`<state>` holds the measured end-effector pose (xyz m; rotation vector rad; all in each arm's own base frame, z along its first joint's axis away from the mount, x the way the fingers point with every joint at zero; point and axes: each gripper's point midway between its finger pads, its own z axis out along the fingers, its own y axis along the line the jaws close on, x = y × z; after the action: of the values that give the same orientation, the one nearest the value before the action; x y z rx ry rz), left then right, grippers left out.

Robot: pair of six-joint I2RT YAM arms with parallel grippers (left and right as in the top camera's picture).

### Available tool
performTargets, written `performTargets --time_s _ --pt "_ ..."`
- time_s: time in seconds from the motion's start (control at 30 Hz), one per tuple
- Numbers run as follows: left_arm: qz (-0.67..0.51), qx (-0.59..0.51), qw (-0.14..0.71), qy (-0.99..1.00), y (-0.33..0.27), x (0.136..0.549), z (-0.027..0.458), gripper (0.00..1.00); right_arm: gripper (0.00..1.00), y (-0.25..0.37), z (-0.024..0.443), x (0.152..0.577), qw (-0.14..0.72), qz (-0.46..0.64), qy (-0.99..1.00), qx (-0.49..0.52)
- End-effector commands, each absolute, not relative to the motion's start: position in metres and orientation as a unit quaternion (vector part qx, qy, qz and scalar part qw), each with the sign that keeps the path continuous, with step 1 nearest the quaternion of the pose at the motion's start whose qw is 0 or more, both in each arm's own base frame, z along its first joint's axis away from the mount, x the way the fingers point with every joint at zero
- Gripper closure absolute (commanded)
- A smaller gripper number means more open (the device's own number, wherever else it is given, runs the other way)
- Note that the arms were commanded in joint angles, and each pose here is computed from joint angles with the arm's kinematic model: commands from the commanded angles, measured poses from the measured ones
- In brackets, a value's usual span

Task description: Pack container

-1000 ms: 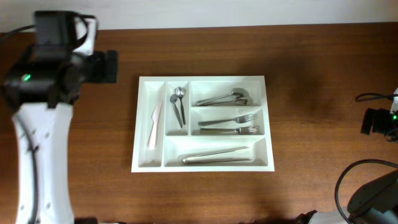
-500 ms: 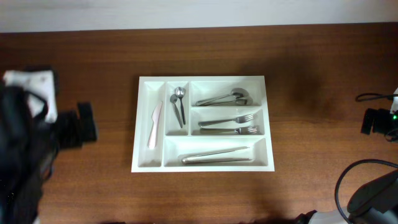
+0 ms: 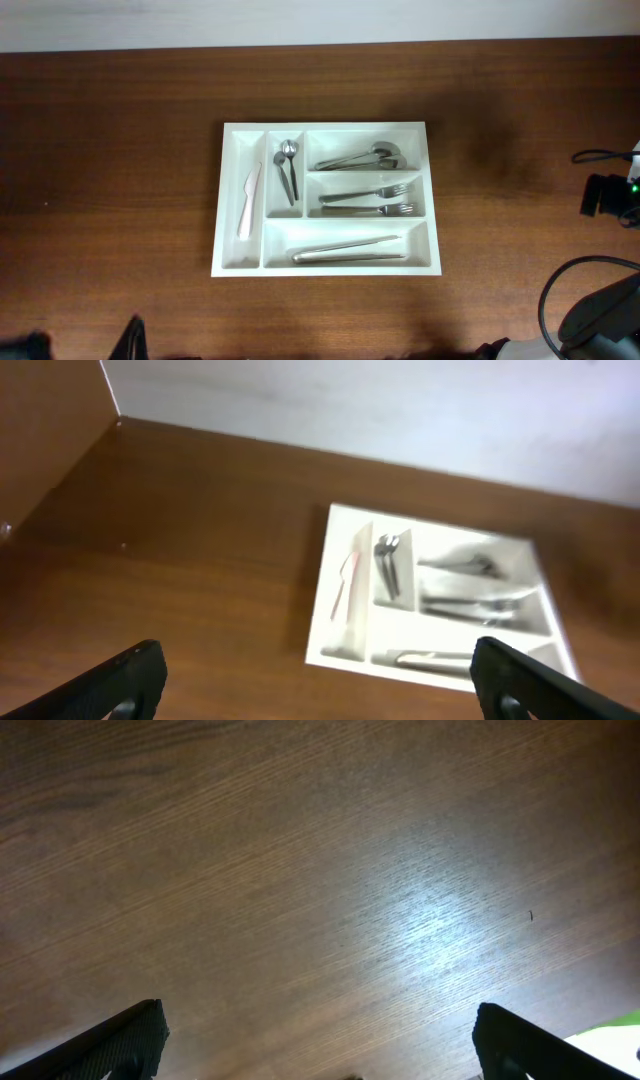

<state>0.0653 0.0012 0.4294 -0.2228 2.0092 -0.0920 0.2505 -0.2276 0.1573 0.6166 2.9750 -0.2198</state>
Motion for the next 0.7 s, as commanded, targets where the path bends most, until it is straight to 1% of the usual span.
performTargets --time_s 0.0,0.13,0.4,0.67 --pt "-0.068 -0.122 0.542 0.829 -0.002 0.054 0.431 0.01 0.01 -0.227 0.164 0.251 0.059 -0.077 0.975 0.199" --pt "-0.068 -0.121 0.549 0.824 -0.003 0.048 0.431 0.01 0.01 -0.227 0.164 0.251 0.059 -0.077 0.975 0.199" --pt "-0.068 -0.121 0.549 0.824 -0.003 0.048 0.431 0.01 0.01 -0.227 0.164 0.251 0.059 -0.077 0.975 0.199" --pt "-0.036 -0.075 0.528 0.845 -0.002 0.056 0.417 0.01 0.01 -0.227 0.164 0.251 0.059 -0.077 0.975 0.199"
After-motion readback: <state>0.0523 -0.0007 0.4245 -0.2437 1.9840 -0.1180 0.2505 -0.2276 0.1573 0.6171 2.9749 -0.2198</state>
